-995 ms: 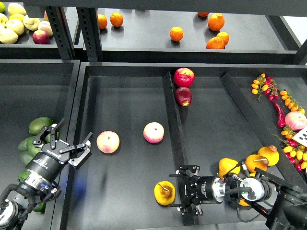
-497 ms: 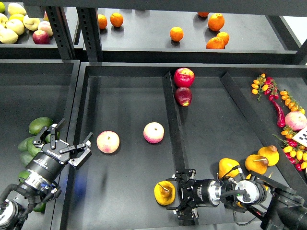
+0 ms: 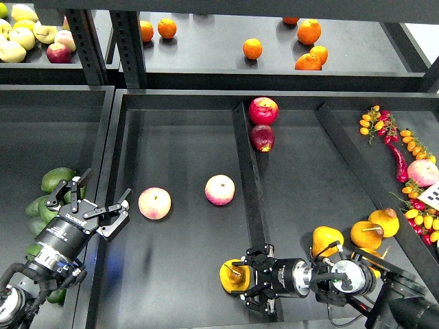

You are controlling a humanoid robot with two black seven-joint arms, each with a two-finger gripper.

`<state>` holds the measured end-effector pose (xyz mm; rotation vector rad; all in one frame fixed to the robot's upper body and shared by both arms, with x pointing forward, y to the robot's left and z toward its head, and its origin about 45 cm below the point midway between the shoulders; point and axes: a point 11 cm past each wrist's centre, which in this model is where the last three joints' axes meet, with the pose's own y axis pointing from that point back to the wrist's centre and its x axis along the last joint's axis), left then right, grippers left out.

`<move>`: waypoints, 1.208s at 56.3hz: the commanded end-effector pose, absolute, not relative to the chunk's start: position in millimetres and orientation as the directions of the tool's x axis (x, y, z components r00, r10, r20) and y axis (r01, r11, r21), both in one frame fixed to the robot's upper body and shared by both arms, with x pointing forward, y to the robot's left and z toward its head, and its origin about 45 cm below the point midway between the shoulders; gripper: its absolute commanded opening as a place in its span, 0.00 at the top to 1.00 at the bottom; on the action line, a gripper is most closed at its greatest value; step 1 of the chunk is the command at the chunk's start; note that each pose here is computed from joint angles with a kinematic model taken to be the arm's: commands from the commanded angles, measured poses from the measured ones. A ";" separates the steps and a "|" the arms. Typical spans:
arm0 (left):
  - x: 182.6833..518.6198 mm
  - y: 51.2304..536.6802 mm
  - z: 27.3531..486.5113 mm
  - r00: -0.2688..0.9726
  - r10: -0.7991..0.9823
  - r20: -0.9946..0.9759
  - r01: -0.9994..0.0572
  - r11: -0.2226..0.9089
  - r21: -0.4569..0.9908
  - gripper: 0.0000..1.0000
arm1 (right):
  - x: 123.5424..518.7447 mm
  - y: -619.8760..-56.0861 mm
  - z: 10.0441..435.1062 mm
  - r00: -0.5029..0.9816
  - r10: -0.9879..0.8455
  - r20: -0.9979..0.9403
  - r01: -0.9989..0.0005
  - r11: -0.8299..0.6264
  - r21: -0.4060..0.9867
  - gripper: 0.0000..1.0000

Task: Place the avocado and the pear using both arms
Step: 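Lower the right gripper onto the yellow pear and close it, then carry the pear to the yellow fruit pile and open the right gripper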

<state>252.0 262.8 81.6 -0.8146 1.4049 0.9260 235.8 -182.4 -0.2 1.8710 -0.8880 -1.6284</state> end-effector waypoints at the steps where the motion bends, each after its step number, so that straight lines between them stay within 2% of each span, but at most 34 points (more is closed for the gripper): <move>1: 252.1 263.1 81.6 -0.049 0.050 -0.998 -0.898 0.436 0.066 0.01 | 233.6 -182.9 -1.6 0.065 -0.749 -0.659 -0.146 -0.661 0.736 0.70; 7: 252.1 263.1 81.6 -0.049 0.050 -0.998 -0.898 0.436 0.066 0.01 | 233.6 -182.9 -1.6 0.065 -0.749 -0.659 -0.146 -0.661 0.736 0.74; 23: 252.2 263.5 81.7 -0.048 0.050 -0.998 -0.898 0.435 0.065 0.01 | 238.8 -180.5 3.9 0.059 -0.732 -0.678 -0.160 -0.678 0.718 0.77; 33: 252.2 263.5 81.7 -0.048 0.050 -0.998 -0.898 0.435 0.065 0.01 | 258.6 -178.3 18.6 0.057 -0.709 -0.703 -0.217 -0.696 0.685 0.78; 46: 251.8 262.4 81.2 -0.049 0.054 -0.997 -0.896 0.439 0.068 0.01 | 304.0 -182.0 55.7 0.068 -0.668 -0.741 -0.340 -0.714 0.612 0.78; 53: 251.6 261.4 80.9 -0.050 0.055 -0.997 -0.894 0.442 0.069 0.01 | 324.2 -209.1 77.4 0.058 -0.665 -0.745 -0.416 -0.694 0.587 0.78; 68: 251.2 259.9 80.5 -0.051 0.056 -0.997 -0.892 0.447 0.071 0.01 | 325.5 -271.4 94.2 0.043 -0.721 -0.692 -0.467 -0.627 0.624 0.77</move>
